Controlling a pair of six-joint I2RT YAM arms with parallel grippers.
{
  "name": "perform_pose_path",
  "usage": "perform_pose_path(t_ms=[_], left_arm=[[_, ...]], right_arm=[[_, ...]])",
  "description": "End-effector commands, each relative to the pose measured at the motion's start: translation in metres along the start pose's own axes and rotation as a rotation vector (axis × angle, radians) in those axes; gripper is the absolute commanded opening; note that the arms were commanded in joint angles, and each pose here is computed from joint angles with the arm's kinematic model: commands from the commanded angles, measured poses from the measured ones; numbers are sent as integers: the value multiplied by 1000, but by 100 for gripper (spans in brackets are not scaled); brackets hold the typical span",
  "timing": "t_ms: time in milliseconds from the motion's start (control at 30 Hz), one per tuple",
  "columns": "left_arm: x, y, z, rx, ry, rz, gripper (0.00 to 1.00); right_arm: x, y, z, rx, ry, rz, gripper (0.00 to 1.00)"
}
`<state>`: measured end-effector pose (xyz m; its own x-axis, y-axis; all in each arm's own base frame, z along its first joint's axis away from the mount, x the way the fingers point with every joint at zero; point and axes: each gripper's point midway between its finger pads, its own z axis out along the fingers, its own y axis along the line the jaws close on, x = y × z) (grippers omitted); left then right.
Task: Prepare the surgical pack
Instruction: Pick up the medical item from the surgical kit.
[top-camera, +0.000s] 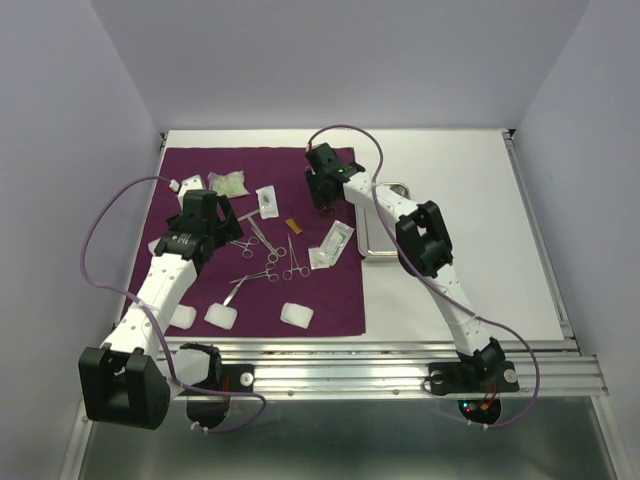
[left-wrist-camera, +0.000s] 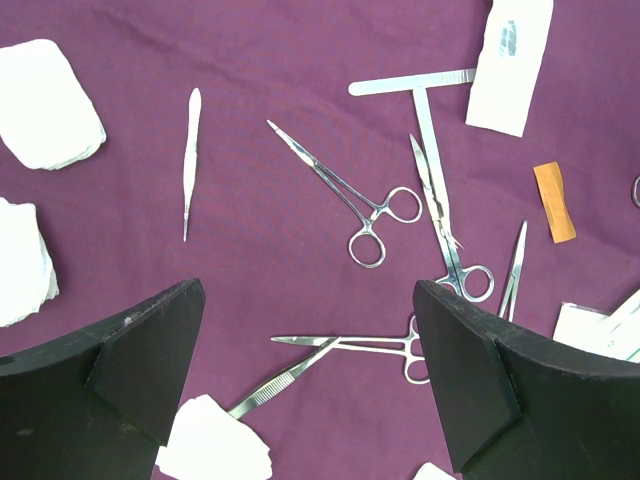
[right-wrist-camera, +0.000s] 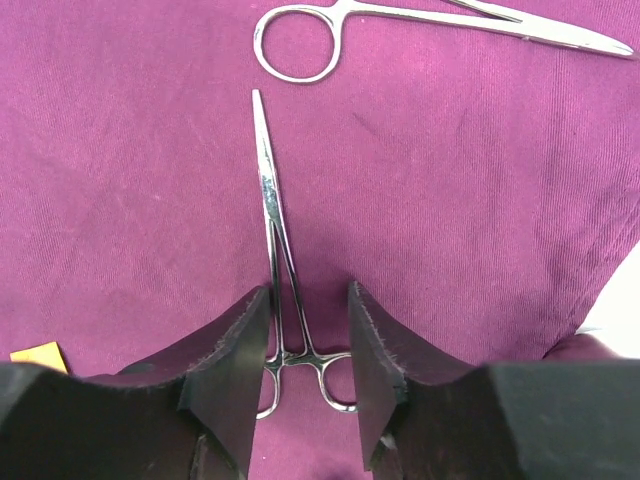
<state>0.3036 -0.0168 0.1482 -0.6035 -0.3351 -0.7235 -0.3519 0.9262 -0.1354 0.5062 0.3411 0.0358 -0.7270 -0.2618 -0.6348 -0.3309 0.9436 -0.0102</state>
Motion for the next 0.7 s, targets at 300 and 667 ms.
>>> perform_pose_path(t_ms=[300,667], left_arm=[[-17,-2,-12,11,-50,-1,99],[-21,-3,-13,11,-58,0,99]], right_arm=[[15,11,16,-1,20,-21,20],[-35,7,-35,3,-108,22,1]])
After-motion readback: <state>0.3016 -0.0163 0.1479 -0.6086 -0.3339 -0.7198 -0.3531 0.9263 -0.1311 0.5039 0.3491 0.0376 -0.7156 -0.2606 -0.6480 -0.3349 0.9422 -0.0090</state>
